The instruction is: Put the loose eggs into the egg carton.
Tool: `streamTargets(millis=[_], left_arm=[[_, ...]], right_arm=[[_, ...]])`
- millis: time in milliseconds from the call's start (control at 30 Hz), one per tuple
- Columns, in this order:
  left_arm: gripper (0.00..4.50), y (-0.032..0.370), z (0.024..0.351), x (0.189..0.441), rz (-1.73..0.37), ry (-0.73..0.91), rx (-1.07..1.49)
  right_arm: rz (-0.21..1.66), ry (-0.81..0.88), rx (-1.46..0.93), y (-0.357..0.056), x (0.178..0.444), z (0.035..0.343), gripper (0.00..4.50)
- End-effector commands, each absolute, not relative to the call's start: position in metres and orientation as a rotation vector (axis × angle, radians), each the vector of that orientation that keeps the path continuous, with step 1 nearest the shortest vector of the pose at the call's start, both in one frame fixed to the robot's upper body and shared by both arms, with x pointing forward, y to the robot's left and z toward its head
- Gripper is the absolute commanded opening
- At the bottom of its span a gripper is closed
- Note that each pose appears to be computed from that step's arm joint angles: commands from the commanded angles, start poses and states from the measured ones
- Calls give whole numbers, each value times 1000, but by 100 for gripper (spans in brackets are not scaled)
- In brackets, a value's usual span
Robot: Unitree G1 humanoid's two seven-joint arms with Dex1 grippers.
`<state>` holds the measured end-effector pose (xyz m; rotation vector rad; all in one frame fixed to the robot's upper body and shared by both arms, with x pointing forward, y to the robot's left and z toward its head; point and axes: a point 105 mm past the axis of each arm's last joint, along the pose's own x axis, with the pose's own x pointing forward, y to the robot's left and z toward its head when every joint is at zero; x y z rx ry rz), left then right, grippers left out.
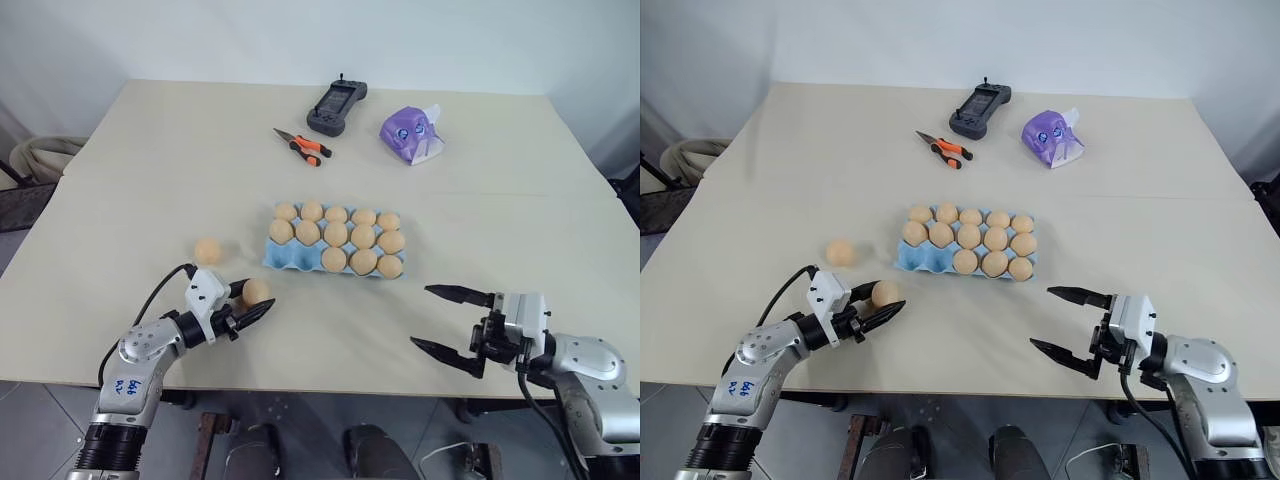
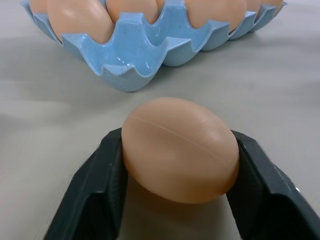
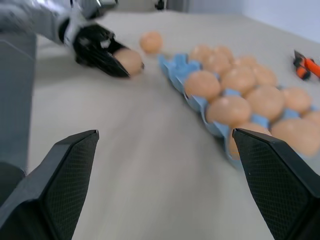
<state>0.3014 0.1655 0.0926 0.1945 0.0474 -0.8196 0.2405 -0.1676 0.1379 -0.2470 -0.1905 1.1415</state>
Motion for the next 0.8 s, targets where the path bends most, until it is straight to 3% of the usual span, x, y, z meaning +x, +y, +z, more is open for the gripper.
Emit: streamTargets(millis=[33, 167, 300, 500, 600, 700, 800], left_arm=[[229, 166, 109, 301, -841, -16, 188], [229, 162, 138, 294, -971, -100, 199], [229, 146, 154, 305, -1074, -125, 245], [229, 109, 159, 332, -1146, -145, 271], [229, 99, 151, 355, -1084, -128, 291], [229, 93, 152, 360, -1080, -149, 272], [328, 88, 152, 361, -1082, -160, 256]], right_arm=[[1181, -307, -239, -157, 235, 157, 450], [1201, -336, -225, -149, 236, 163, 450], [1165, -302, -247, -158, 241, 153, 450], [1091, -303, -260, -166, 248, 153, 450], [1076, -311, -265, -164, 247, 154, 450], [1062, -320, -259, -163, 244, 156, 450], [1053, -318, -253, -161, 242, 155, 450]])
